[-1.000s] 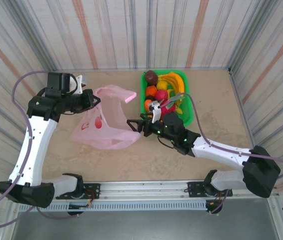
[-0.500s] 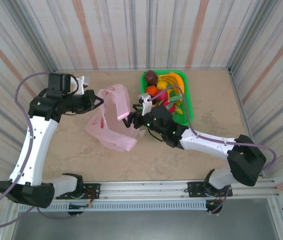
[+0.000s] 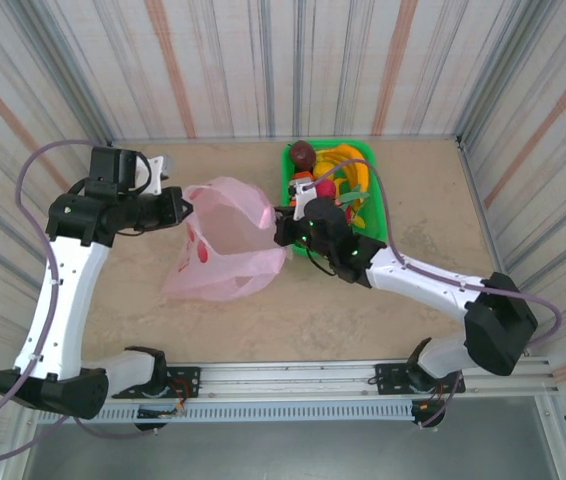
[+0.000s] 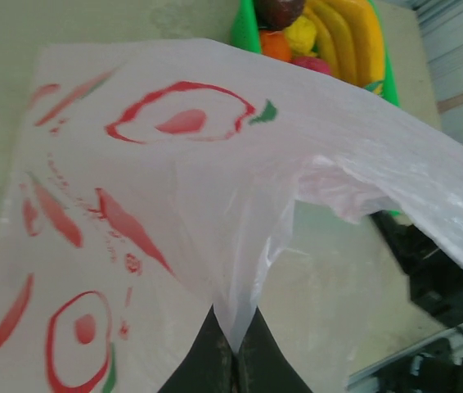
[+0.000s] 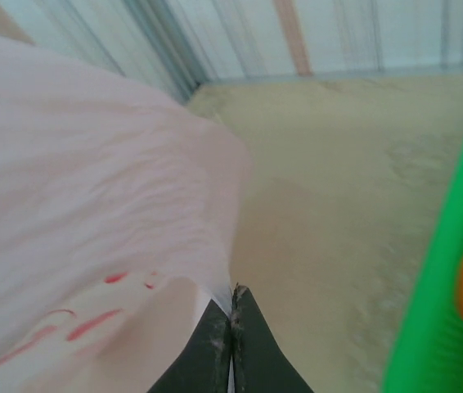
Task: Place the fake fruits into the plastic bag and tie a complex knot
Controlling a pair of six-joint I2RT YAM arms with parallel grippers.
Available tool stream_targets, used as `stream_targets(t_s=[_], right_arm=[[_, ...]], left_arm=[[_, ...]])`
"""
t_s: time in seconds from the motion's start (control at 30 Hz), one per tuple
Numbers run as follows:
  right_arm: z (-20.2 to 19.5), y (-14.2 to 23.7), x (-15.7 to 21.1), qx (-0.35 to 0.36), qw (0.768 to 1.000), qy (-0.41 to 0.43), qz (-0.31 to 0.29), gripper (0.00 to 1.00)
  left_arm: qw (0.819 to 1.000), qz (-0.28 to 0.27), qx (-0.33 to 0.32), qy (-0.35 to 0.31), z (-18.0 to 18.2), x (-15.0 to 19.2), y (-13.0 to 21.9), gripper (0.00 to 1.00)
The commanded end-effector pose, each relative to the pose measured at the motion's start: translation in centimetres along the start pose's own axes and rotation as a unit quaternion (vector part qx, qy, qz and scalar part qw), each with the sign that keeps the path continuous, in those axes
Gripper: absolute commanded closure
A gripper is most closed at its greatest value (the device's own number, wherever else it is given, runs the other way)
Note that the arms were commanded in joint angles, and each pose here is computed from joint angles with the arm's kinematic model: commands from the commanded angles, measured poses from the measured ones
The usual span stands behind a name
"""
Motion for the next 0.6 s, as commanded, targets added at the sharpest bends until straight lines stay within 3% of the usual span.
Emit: stream_targets(t_s=[0.0,0.33,0.43,0.57], right_arm=[[-2.5,2.4,-0.7,0.067,0.997,-0.016,0.039,1.0],[-8.2,6.1,-0.4,0.155,0.983,-0.042,0.094,1.0],[-7.4,5.8,-0.2,0.129,0.985,-0.046,0.103,1.0],[-5.5,4.9,0.0,0.09,0.989,-0.059,0.105,1.0]], left_arm=[[0.995,0.034,-0.081,-0.04,2.2,1.1,1.5,1.0],[0.993,0.048,-0.105,-0.033,4.6,0.0,1.9,1.0],[0.998,0.031,-0.043,-0.024,3.2,-0.8,0.8,1.0],[0.997,-0.011,0.077,-0.01,0.1,-1.5,-0.6,0.85]])
Point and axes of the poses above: each hand's point on the last joint's axis, 136 mm out from that joint toward the fingers, its own y axis back along the fingers, its own z axis along the line the jaws close on, x = y × z, the point moved 3 cm from there along y, back along the fingers, and after that the axes turned 13 degrees about -y, right-handed, at the moved point
